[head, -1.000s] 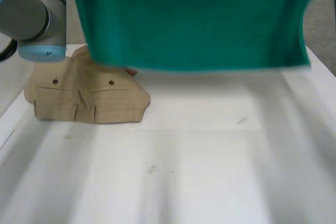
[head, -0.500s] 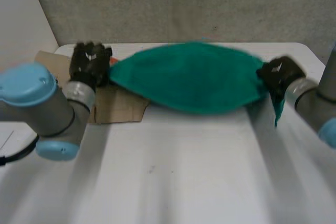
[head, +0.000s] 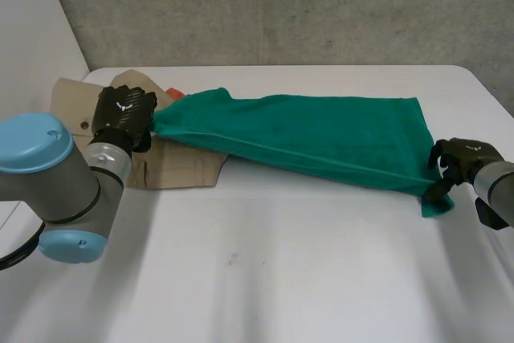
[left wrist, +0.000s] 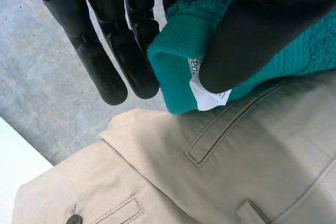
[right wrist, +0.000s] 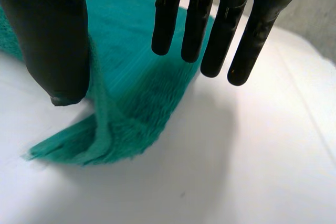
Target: Fold the laundry.
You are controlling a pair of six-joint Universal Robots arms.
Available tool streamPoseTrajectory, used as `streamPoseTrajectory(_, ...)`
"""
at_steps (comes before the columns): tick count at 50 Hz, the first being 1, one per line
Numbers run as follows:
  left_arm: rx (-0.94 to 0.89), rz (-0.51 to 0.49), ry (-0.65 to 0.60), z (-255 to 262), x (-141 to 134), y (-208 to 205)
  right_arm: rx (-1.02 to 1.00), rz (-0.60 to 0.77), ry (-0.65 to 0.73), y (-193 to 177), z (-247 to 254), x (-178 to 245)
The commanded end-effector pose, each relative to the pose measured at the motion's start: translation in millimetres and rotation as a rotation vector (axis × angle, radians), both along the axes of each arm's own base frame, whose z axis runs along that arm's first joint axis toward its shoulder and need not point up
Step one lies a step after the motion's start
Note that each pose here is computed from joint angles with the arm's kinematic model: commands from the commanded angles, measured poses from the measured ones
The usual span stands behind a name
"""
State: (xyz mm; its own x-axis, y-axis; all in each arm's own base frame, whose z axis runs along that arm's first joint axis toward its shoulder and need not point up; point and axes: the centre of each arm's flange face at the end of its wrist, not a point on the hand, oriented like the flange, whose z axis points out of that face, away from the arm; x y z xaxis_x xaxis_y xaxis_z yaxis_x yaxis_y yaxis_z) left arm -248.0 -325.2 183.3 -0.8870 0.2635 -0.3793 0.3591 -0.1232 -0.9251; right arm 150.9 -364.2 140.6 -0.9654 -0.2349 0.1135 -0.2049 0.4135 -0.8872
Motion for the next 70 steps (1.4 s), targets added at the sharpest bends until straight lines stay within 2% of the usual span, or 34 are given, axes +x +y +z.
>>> streamPoseTrajectory(1,0.028,-0.001,-0.01,1,3,9,0.086,0.031,-0.043,10,-4,0)
streamPoseTrajectory(5,0.052,0.008,-0.018,5,7,13,0.091,0.052,-0.038,12,-4,-3)
streamPoseTrajectory(8,0.103,0.014,-0.038,6,13,21,0.06,0.099,0.028,14,5,-5)
streamPoseTrajectory(10,0.129,0.017,-0.053,9,17,27,0.026,0.14,0.098,19,16,-5)
streamPoseTrajectory(15,0.239,0.004,-0.117,15,25,55,0.003,0.297,0.412,50,49,-13)
streamPoseTrajectory(19,0.364,-0.05,-0.28,17,35,92,0.079,0.391,0.599,75,63,-28)
streamPoseTrajectory(20,0.413,-0.086,-0.374,15,40,110,0.097,0.407,0.623,80,67,-30)
streamPoseTrajectory(24,0.475,-0.167,-0.565,14,53,148,0.183,0.463,0.696,103,80,-42)
streamPoseTrajectory(26,0.462,-0.19,-0.598,15,54,156,0.219,0.495,0.699,114,82,-44)
streamPoseTrajectory(29,0.434,-0.218,-0.575,16,51,162,0.241,0.509,0.696,121,79,-44)
streamPoseTrajectory(34,0.415,-0.203,-0.513,14,47,153,0.241,0.517,0.697,122,70,-42)
streamPoseTrajectory(37,0.402,-0.19,-0.5,6,42,133,0.19,0.494,0.722,114,71,-42)
streamPoseTrajectory(41,0.36,-0.168,-0.482,-1,33,104,0.092,0.465,0.726,81,63,-34)
streamPoseTrajectory(46,0.251,-0.118,-0.358,2,21,62,-0.014,0.455,0.679,56,63,-6)
streamPoseTrajectory(53,0.172,-0.043,-0.189,9,8,18,-0.145,0.424,0.725,9,49,20)
streamPoseTrajectory(61,0.091,0.002,-0.179,6,-18,-20,-0.286,0.427,0.744,-37,34,52)
streamPoseTrajectory(67,0.066,0.051,-0.2,-4,-24,-42,-0.319,0.377,0.773,-71,16,58)
streamPoseTrajectory(70,0.06,0.044,-0.227,-12,-32,-47,-0.348,0.369,0.778,-82,9,66)
